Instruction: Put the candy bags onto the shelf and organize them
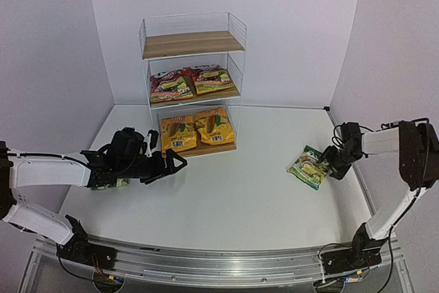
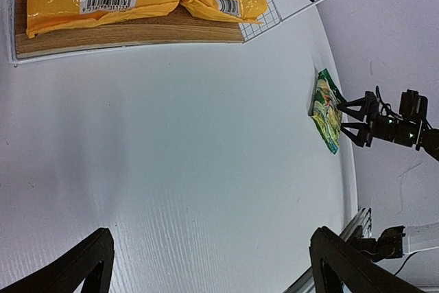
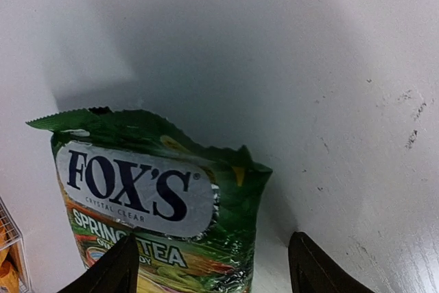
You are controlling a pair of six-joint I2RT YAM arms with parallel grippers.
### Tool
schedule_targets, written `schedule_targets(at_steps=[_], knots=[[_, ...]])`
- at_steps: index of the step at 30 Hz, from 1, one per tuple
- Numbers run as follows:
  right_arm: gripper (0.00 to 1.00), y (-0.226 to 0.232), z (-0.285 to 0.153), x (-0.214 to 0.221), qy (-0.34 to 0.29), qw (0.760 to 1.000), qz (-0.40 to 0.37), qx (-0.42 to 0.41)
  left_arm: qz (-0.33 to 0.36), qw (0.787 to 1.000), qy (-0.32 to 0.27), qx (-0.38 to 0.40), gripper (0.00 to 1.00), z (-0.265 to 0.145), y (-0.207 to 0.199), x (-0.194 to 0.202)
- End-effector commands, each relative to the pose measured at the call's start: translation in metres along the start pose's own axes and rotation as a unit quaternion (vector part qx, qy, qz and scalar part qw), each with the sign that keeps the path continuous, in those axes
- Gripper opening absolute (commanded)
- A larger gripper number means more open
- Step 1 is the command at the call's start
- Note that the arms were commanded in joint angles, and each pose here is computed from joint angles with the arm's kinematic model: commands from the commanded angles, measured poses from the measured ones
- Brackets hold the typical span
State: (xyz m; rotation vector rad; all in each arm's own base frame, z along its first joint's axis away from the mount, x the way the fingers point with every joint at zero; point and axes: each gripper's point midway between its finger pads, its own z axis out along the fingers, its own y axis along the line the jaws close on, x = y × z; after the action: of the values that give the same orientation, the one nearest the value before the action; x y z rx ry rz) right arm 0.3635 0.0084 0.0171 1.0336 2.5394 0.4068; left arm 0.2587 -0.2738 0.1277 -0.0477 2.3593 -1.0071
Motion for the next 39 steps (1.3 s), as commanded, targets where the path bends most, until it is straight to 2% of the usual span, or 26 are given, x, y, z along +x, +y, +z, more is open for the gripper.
schedule_targets(at_steps=[1, 2, 6, 8, 14, 18, 23, 28, 34, 39], knots=[[0.61, -0.007, 0.021, 0.021, 0.042, 0.999, 0.015, -0.012, 0.006, 1.000, 0.000, 0.025, 0.98, 0.008, -0.012, -0.004], [0.57, -0.006, 0.024, 0.022, 0.045, 0.999, 0.016, -0.016, 0.008, 1.000, 0.001, 0.026, 0.98, 0.008, -0.013, -0.004], [0.11, 0.012, 0.024, 0.024, 0.060, 0.996, 0.016, -0.059, 0.018, 0.999, 0.005, 0.038, 0.98, 0.011, -0.019, -0.005], [0.00, 0.022, 0.013, 0.021, 0.055, 0.995, 0.009, -0.083, 0.025, 0.999, 0.007, 0.048, 0.99, 0.011, -0.024, -0.005], [0.00, 0.073, -0.048, 0.031, 0.057, 0.976, -0.049, -0.205, 0.056, 0.991, 0.020, 0.121, 0.99, 0.015, -0.058, -0.008], [0.00, 0.124, -0.103, 0.066, 0.085, 0.938, -0.133, -0.309, 0.075, 0.975, 0.042, 0.205, 0.99, 0.022, -0.096, -0.010], [0.00, 0.175, -0.159, 0.105, 0.086, 0.904, -0.214, -0.359, 0.092, 0.951, 0.067, 0.286, 0.96, 0.030, -0.140, -0.016], [0.00, 0.202, -0.184, 0.117, 0.052, 0.911, -0.219, -0.346, 0.118, 0.936, 0.068, 0.324, 0.95, 0.035, -0.179, -0.017], [0.00, 0.228, -0.205, 0.129, 0.012, 0.909, -0.230, -0.348, 0.131, 0.928, 0.079, 0.341, 0.91, 0.048, -0.204, -0.011], [0.00, 0.245, -0.217, 0.131, -0.006, 0.905, -0.226, -0.360, 0.140, 0.935, 0.075, 0.316, 0.86, 0.063, -0.211, -0.018]])
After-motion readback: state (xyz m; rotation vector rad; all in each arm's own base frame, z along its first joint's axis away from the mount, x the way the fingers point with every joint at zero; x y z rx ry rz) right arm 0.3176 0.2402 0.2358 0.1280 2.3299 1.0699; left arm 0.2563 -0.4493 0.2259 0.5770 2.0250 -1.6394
